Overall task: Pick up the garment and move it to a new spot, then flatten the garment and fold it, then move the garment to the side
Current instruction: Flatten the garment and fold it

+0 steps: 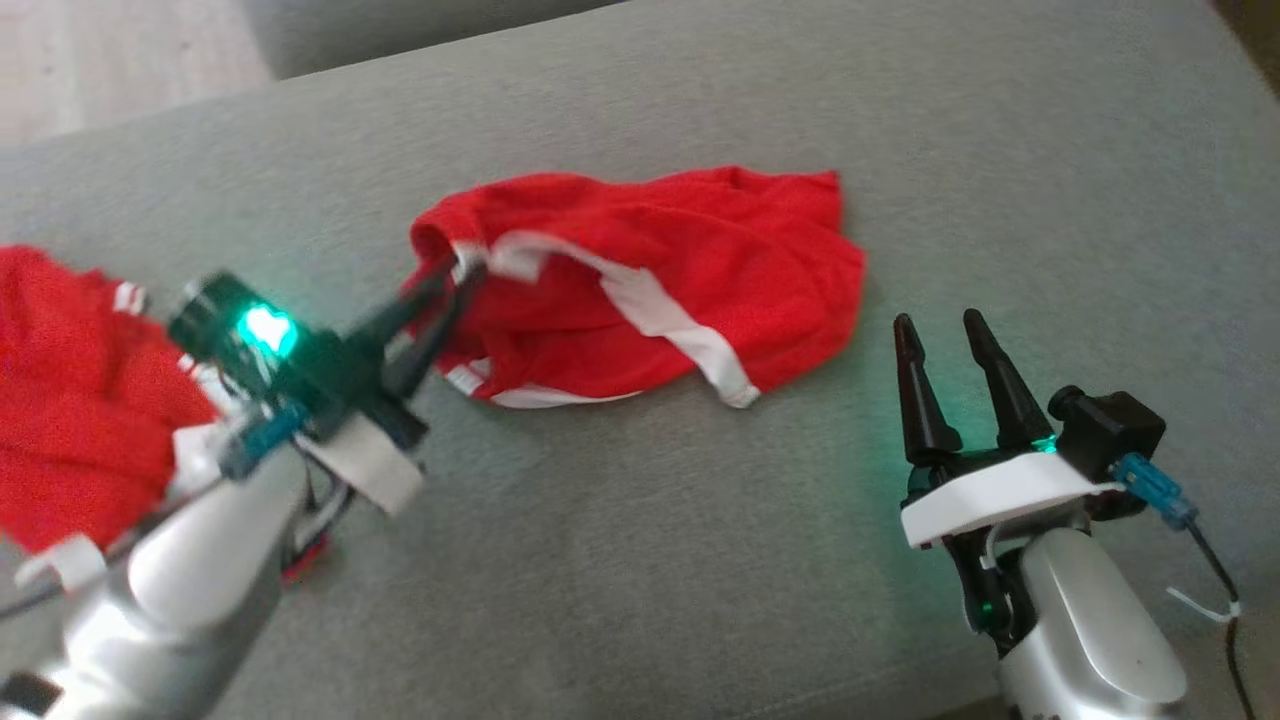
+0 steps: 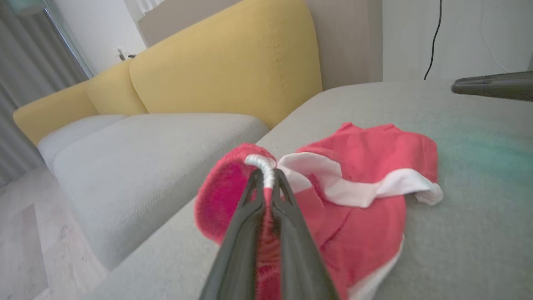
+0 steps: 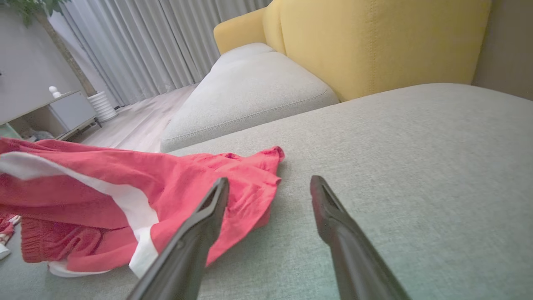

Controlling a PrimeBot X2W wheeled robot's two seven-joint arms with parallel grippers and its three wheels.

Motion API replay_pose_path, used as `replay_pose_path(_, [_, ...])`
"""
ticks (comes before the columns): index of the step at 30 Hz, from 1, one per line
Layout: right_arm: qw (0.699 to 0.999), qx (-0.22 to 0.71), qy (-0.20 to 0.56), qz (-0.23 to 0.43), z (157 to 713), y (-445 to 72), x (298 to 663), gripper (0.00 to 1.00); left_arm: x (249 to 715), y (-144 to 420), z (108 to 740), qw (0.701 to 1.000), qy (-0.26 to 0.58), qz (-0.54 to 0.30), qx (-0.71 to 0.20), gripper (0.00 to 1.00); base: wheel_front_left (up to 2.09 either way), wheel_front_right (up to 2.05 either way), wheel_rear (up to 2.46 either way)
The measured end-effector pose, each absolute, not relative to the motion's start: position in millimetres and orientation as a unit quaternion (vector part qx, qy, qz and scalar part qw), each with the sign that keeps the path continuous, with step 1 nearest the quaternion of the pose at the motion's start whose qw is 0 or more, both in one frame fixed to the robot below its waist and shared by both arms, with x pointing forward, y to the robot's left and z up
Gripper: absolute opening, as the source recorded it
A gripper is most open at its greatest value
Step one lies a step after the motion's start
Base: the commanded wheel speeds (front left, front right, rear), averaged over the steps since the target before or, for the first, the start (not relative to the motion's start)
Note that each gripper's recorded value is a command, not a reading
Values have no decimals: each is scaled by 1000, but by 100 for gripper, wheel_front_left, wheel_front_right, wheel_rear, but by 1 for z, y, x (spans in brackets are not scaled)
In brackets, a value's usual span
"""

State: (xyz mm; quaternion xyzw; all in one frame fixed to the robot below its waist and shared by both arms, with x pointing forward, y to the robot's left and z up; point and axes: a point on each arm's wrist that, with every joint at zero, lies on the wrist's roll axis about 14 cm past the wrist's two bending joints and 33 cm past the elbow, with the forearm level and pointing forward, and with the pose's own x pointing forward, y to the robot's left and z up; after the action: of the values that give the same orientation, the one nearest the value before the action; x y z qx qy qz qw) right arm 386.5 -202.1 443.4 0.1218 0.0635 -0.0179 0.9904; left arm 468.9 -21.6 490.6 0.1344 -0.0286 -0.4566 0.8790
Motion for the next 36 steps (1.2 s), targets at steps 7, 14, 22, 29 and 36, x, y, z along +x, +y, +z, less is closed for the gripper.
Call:
replay_pose_path(7, [991, 106, 75, 15, 437, -182, 401, 100, 445, 5, 467, 897, 12, -427, 116, 67, 0, 0, 0])
replay_pose_path(14, [993, 97, 63, 36, 445, -170, 409, 100, 462, 27, 497, 943, -21, -326, 67, 100, 0, 0, 0])
replay_pose_path(22, [993, 100, 54, 37, 451, -169, 411, 100, 455, 38, 527, 959, -63, -275, 14, 100, 0, 0, 0])
replay_pose_path(29, [992, 96, 72, 43, 439, -163, 400, 100, 423, 49, 517, 969, -50, -242, -17, 100, 0, 0, 0])
replay_pose_path(36, [988, 71, 105, 83, 419, -138, 394, 100, 403, 52, 506, 974, -32, -221, -42, 100, 0, 0, 0])
